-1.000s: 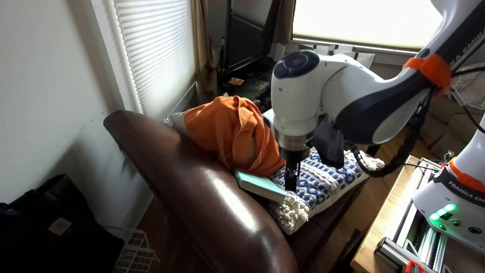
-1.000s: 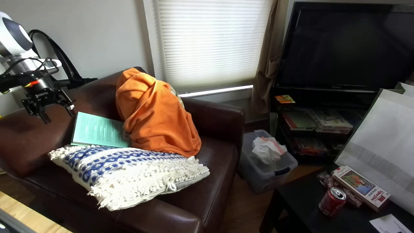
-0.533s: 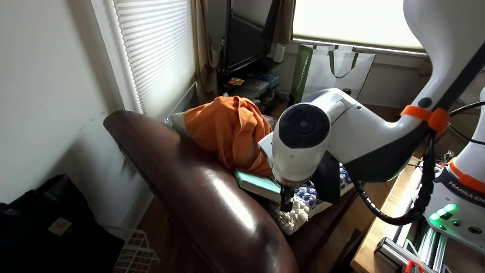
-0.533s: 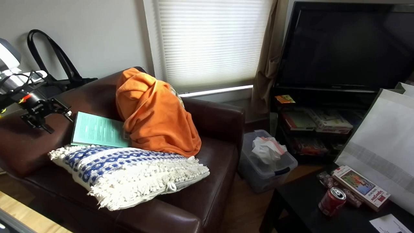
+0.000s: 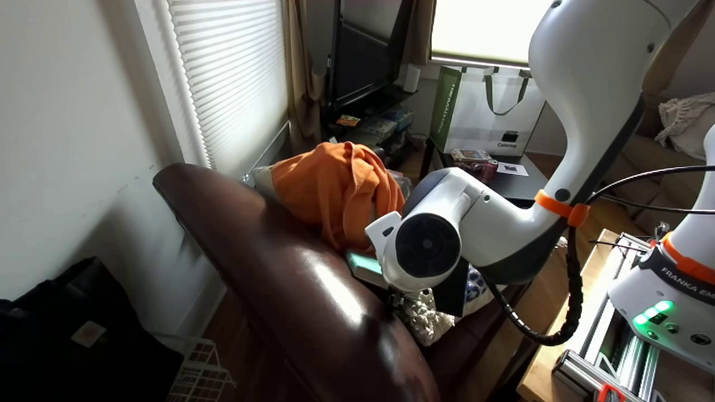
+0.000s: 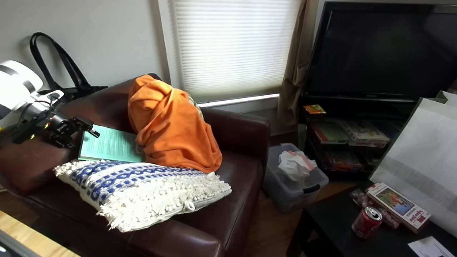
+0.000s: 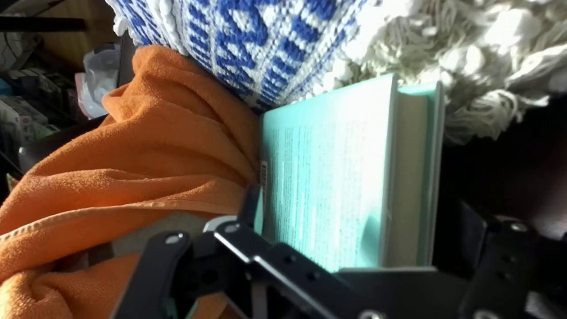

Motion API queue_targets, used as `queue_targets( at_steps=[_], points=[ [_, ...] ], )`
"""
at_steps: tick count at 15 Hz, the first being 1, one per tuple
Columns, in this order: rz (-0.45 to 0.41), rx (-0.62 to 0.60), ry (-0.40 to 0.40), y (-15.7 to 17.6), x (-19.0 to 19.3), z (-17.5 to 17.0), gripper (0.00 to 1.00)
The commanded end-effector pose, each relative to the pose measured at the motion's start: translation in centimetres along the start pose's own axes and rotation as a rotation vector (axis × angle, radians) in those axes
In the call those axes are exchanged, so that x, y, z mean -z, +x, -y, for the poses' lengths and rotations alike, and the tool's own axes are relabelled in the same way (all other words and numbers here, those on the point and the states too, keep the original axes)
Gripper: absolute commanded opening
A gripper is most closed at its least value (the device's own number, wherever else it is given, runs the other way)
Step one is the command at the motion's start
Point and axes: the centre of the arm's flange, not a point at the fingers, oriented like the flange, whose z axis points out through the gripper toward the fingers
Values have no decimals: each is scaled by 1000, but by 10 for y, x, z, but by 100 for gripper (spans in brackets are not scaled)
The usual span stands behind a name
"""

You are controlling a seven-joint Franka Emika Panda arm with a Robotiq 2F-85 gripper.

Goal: Pick up the book and place it on the top of the backrest of the couch

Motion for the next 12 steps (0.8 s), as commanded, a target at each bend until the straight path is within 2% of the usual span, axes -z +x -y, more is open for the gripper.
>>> queue_targets(
  at_steps=[1, 4, 6, 12],
  points=[
    [-54, -56, -12, 14, -19, 16, 100],
    [-69, -89, -72, 13, -17, 2, 100],
    [-69, -105, -95, 12, -19, -7, 75],
    [-80, -92, -50, 17, -12, -12, 28]
  ],
)
